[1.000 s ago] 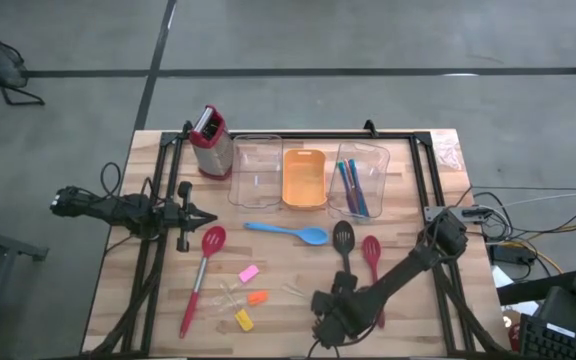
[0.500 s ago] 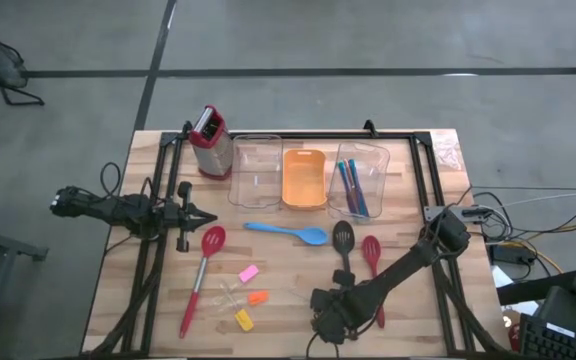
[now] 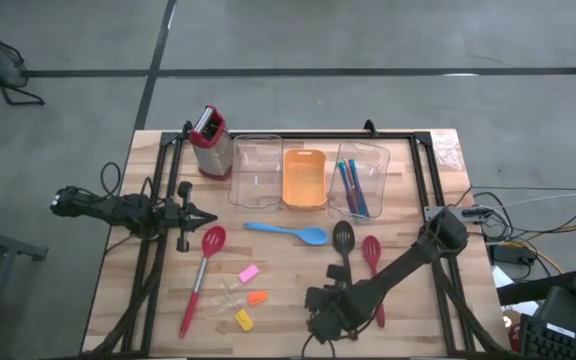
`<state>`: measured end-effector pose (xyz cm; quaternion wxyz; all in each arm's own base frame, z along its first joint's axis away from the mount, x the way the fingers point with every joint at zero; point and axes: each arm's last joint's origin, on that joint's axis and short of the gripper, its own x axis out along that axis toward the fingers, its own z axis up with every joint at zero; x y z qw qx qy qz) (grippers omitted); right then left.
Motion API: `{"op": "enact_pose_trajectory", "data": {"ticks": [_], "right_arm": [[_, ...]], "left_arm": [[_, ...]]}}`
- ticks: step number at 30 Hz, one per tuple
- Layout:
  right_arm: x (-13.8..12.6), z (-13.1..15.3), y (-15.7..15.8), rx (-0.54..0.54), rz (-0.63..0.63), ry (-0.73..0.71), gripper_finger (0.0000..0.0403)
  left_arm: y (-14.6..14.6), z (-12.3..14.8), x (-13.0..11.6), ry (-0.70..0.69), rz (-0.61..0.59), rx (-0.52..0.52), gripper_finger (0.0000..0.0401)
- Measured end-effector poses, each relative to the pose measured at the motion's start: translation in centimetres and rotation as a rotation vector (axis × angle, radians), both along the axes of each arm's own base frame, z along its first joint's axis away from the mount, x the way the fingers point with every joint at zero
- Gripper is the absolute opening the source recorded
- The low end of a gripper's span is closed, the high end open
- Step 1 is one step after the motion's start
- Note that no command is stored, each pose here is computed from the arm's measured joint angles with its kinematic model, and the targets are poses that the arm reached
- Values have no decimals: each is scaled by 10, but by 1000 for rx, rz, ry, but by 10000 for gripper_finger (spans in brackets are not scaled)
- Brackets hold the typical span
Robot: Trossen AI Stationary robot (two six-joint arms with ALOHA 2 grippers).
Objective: Pick & Place Kitchen Items
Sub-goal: Put the green spatula into the yellow bin
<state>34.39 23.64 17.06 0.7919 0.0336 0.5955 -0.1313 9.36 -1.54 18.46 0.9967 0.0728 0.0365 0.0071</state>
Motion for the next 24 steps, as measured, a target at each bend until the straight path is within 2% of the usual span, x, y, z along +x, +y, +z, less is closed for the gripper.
{"op": "enact_pose_trajectory", "data": {"ticks": [9, 14, 18, 24], "right_arm": [[2, 22, -11, -117, -27, -39, 14], [9, 30, -26, -180, -123, -67, 14], [18, 37, -47, -224, -231, -80, 13], [30, 48, -76, -282, -324, -99, 13]], "left_arm": [[0, 0, 0, 1, 0, 0, 19], [0, 0, 0, 0, 0, 0, 21], [0, 0, 0, 0, 0, 0, 19], [0, 0, 0, 0, 0, 0, 21]]}}
